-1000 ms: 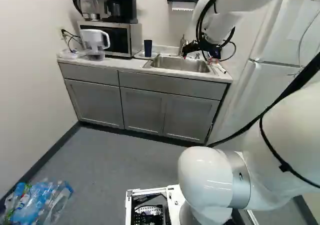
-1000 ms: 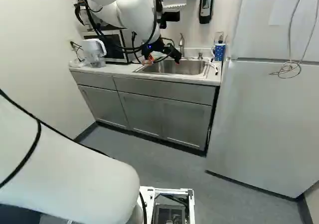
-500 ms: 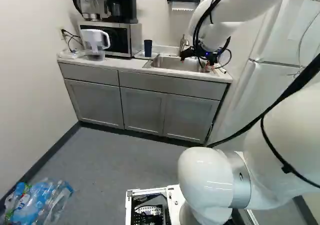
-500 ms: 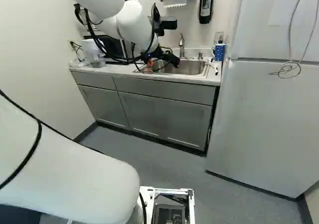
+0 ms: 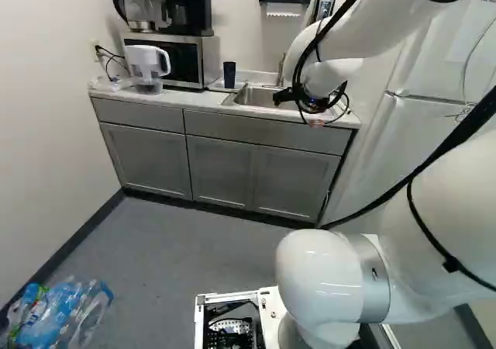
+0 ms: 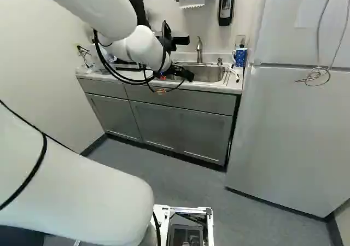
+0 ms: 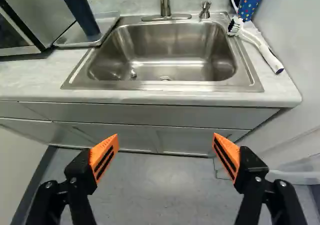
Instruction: Rinse the cup and place it in the tray
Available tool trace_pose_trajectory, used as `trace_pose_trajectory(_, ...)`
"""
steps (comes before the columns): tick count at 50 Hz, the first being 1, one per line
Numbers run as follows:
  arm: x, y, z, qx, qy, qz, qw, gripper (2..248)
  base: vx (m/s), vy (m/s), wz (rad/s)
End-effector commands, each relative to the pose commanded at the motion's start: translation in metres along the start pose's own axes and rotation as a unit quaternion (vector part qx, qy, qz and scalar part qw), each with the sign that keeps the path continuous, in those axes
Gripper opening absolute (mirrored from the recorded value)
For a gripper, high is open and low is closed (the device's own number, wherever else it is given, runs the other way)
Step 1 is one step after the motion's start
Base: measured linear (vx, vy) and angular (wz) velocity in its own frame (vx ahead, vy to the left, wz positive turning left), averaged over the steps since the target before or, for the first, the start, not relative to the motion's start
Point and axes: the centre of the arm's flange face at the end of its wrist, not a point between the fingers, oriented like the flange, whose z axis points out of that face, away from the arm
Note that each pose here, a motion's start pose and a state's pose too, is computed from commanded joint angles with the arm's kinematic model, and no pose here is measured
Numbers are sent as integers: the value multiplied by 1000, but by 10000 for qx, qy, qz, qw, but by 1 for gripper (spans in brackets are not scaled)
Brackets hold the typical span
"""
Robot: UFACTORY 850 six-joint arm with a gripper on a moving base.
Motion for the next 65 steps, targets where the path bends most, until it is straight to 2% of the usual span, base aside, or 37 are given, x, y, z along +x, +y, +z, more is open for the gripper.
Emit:
trace_pose_trajectory(19,-53,-11,13,131,333,-193,9992,247,0,0,0)
trace_pose_trajectory(40,-116,-22,17,332,712,-399,9961,247,0,0,0)
trace_pose_trajectory(65,-172,-29,12,557,1051,-562,9913,247,0,0,0)
